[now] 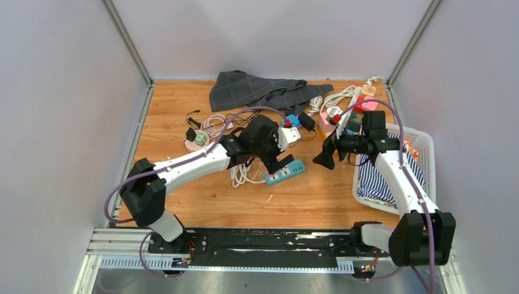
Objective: Pull the plug off the socket
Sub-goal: Place the socket at the center of the board, then remove the plug from the socket.
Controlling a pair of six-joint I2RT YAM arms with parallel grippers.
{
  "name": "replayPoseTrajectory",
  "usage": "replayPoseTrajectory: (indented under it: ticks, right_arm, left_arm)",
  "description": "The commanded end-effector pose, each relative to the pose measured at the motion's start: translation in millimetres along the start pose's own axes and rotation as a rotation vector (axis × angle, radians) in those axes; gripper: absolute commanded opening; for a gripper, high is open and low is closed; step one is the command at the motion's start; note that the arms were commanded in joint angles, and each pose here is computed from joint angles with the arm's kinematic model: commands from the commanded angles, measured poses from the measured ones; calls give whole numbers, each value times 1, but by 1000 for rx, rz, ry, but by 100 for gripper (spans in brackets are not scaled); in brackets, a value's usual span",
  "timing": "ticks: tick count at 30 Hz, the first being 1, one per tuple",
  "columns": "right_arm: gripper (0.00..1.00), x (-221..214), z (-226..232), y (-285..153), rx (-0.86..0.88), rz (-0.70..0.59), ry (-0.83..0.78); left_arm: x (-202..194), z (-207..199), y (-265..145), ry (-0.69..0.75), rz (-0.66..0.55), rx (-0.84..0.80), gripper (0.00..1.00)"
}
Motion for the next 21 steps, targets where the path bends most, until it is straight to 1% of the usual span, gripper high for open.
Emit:
replayPoseTrajectory:
  ticks: [1,4,7,9,10,12,14,19,21]
  right_arm:
    - [100,3,16,-6,100,-17,-55]
    - [100,5,26,-5,178,-26,-113]
    - [100,8,37,-7,261,-39,-215]
    - [100,10,44,-7,327,-68,-346]
    - [100,11,46,-6,353,-75,-388]
    - [100,12,49,-3,399,-68,-448]
    - [100,16,48,6,428,-55,-497]
    - [100,8,50,35,537,29,-604]
    - [97,2,51,47,576,63,-641]
  left_arm:
    - [34,15,-29,22,-129,105,100]
    - [40,31,-44,-27,-144,208,100]
    - [40,46,-57,-132,-179,270,100]
    - [38,56,-67,-214,-235,294,100]
    - [36,63,-73,-264,-265,308,100]
    - [30,69,-82,-352,-323,317,100]
    - [21,71,-89,-405,-359,318,100]
    - [-5,62,-95,-450,-337,321,99]
    - [-14,57,-98,-459,-332,332,99]
Point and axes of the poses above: each gripper's point midway between its finger pads, its own y axis out along the fingers, its own z axis along the line the jaws close on, x = y × z, the point moved 3 cm from there along -y, back along the fingers, and after that the axes turned 6 degrees about y, right-handed, at the moved point
